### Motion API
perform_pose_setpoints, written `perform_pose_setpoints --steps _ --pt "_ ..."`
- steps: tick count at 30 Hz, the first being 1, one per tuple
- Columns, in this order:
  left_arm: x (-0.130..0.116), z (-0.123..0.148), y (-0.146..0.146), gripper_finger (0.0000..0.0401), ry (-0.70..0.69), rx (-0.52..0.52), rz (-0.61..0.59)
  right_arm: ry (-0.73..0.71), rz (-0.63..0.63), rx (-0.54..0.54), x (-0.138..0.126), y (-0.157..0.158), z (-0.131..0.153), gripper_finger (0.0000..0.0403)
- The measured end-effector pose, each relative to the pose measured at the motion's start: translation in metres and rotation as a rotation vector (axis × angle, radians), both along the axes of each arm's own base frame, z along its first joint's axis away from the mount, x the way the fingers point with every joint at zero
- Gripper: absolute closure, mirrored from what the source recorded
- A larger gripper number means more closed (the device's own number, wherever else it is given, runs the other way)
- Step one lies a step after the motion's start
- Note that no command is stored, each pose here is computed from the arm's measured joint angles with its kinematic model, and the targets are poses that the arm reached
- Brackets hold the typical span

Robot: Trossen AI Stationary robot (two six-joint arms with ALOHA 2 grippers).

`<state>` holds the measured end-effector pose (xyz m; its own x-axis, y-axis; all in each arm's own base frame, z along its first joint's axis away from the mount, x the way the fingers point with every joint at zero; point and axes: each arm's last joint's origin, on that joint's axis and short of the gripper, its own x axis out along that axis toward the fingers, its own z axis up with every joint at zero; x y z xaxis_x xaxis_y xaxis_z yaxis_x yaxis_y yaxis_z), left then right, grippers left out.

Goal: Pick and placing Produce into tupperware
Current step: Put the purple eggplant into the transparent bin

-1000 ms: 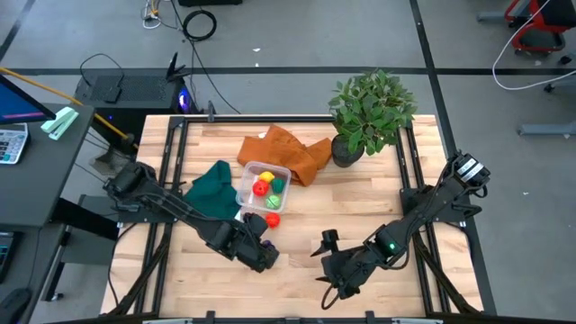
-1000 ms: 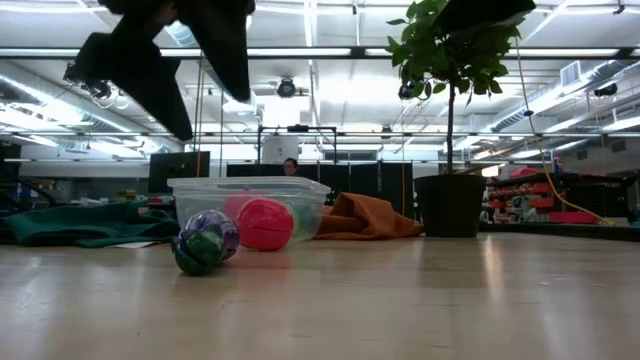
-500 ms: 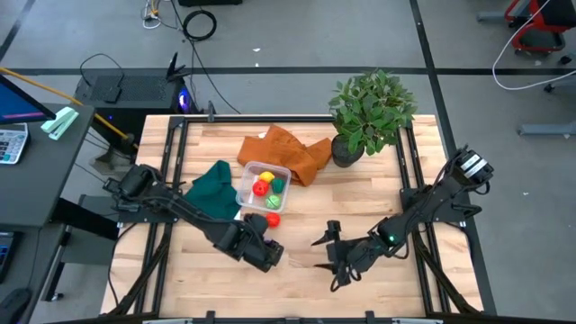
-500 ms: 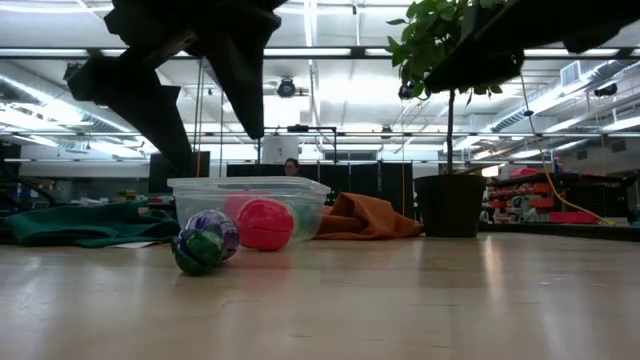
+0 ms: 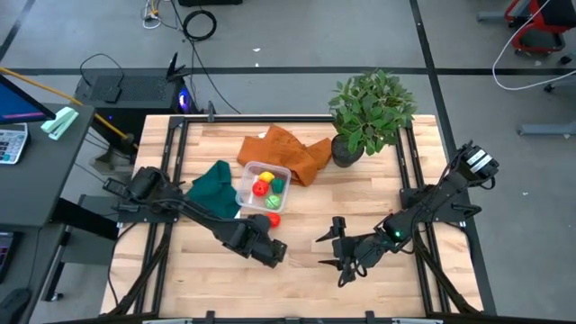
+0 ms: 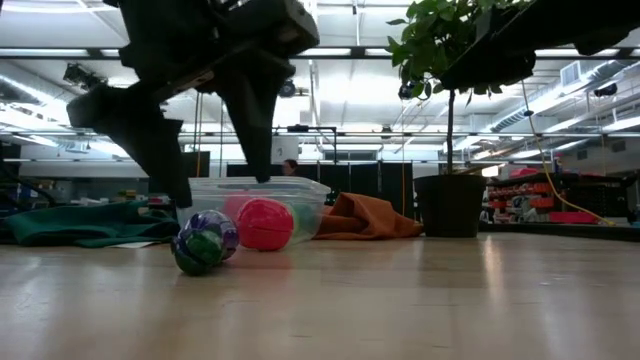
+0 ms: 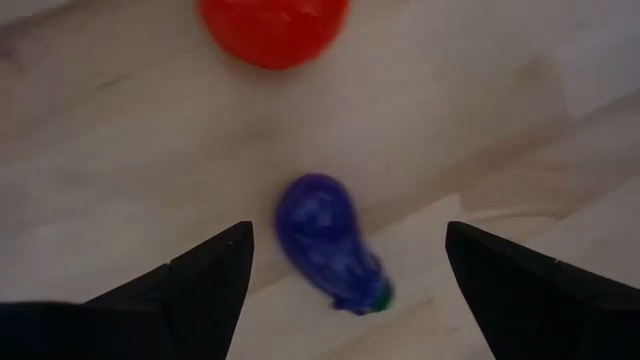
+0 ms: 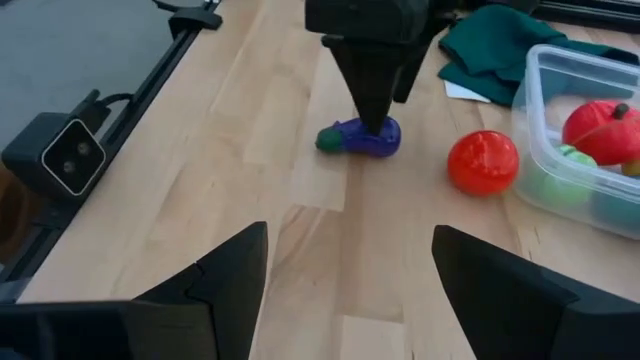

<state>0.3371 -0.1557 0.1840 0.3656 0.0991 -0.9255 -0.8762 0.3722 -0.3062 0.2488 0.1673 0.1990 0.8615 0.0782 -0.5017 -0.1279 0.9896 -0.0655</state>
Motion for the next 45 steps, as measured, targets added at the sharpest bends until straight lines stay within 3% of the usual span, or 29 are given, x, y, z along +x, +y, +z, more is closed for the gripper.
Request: perform_pose_setpoints --steps 11,45 --pt "0.002 -0.012 -0.001 0.0092 0.064 -0.045 -0.002 0.012 0.001 -0.004 -0.001 0.000 -0.001 0.0160" --pt "0.005 -0.019 0.004 0.0092 0.075 -0.013 -0.006 0.011 -0.002 0.005 -0.001 0.000 -0.001 0.0160"
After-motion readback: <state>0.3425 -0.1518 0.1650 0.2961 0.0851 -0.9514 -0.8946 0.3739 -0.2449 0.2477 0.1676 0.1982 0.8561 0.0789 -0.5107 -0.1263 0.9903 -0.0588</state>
